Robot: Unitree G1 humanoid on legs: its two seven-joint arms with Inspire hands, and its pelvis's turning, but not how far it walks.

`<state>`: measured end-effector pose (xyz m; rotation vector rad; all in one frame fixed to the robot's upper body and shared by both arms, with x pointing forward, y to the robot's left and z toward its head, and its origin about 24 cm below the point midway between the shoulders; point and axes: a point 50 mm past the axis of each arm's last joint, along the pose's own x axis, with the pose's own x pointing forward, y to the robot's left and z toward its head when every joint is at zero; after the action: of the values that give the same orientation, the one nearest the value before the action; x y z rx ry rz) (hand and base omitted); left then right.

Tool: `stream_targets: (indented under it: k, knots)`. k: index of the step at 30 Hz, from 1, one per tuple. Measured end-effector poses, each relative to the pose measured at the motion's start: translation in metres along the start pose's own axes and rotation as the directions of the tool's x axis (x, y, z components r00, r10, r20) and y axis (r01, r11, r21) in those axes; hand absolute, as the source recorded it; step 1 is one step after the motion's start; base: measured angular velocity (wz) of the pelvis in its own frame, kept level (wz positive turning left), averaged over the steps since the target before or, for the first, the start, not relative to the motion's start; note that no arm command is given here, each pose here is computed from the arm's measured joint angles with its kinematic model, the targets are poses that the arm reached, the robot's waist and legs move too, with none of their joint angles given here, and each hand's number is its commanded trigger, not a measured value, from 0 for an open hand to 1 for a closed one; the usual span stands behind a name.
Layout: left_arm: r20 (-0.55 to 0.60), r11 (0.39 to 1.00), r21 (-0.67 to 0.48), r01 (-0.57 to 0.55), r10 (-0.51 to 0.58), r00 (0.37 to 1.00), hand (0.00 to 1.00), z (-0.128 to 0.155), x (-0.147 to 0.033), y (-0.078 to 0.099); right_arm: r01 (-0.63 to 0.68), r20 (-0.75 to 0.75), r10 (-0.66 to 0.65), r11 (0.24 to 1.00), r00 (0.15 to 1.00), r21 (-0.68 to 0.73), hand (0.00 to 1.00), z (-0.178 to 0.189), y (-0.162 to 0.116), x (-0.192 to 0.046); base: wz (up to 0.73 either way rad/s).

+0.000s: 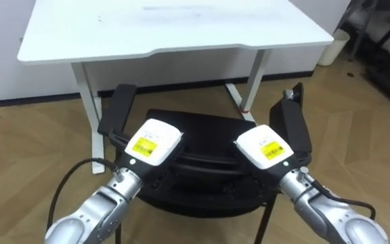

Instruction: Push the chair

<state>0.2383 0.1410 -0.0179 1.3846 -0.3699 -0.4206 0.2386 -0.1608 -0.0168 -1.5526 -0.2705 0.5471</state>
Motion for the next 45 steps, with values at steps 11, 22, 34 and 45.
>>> stream_targets:
  k: [11,22,34,45]
  knots:
    - [-0.017,0.997,0.020,-0.069,0.070,0.997,1.00,-0.003,-0.015,0.011,0.053,0.034,-0.052,0.998,0.998,-0.046,1.00,0.010,-0.017,0.000,-0.10]
    - [-0.010,0.998,0.003,-0.065,0.065,0.998,1.00,-0.004,-0.012,0.020,0.064,0.029,-0.062,0.996,0.998,-0.055,1.00,0.010,-0.026,0.000,0.17]
    - [-0.026,0.999,0.021,-0.045,0.046,0.999,1.00,-0.012,-0.021,0.021,0.078,0.046,-0.078,0.997,0.996,-0.016,1.00,0.023,-0.022,0.002,0.13]
    - [-0.057,0.998,0.021,-0.057,0.059,0.997,1.00,-0.006,-0.028,0.022,0.031,0.063,-0.028,0.998,0.998,-0.046,1.00,0.021,-0.030,0.005,0.03]
